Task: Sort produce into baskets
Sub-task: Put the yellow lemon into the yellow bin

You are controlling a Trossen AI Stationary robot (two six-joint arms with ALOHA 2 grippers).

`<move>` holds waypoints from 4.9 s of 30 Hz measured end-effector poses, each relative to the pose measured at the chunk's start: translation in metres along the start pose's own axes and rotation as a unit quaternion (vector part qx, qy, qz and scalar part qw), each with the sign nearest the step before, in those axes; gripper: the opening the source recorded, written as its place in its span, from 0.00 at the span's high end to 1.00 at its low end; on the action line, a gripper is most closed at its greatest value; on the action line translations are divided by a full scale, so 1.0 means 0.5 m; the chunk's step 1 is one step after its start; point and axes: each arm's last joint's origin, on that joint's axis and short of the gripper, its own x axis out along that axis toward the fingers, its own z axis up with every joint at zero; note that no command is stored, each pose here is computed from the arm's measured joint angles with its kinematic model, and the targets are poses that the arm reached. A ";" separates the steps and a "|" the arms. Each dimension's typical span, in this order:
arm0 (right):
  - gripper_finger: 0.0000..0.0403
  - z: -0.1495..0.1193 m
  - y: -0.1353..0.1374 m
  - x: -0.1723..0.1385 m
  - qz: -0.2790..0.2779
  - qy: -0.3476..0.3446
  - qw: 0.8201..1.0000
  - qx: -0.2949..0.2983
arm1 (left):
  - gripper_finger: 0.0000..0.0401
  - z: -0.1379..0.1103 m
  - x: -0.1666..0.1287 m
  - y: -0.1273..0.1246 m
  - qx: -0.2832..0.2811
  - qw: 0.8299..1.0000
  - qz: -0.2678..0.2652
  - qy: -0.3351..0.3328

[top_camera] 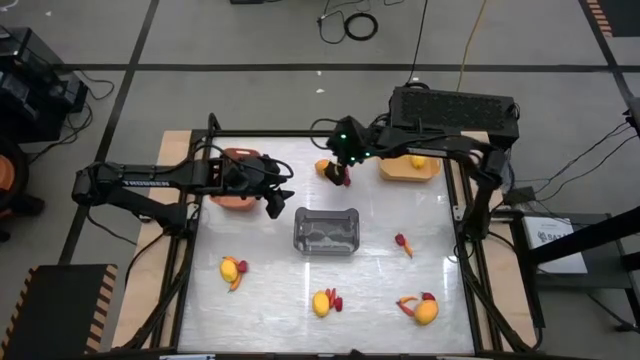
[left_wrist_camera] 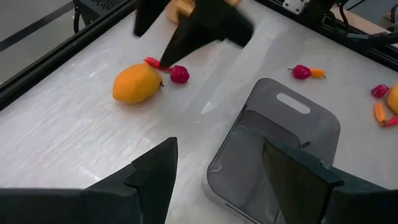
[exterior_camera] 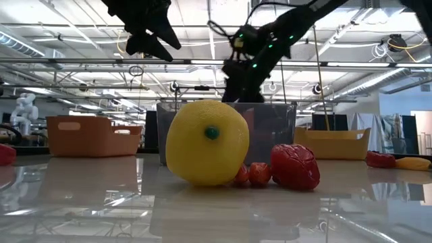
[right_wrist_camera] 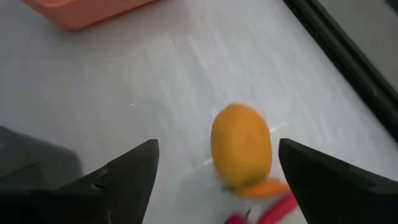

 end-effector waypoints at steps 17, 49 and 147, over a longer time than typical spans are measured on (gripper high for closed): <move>0.14 -0.028 -0.023 0.131 -0.066 0.079 0.993 -0.063 | 0.41 -0.003 0.000 0.002 -0.001 1.000 0.010 0.007; 0.39 -0.019 -0.013 -0.038 -0.085 0.141 0.985 0.053 | 0.41 -0.003 0.000 0.004 0.059 0.998 0.012 0.008; 0.19 -0.168 0.441 -0.258 0.336 -0.131 0.928 0.090 | 0.41 -0.367 -0.043 -0.215 0.534 0.685 -0.176 0.463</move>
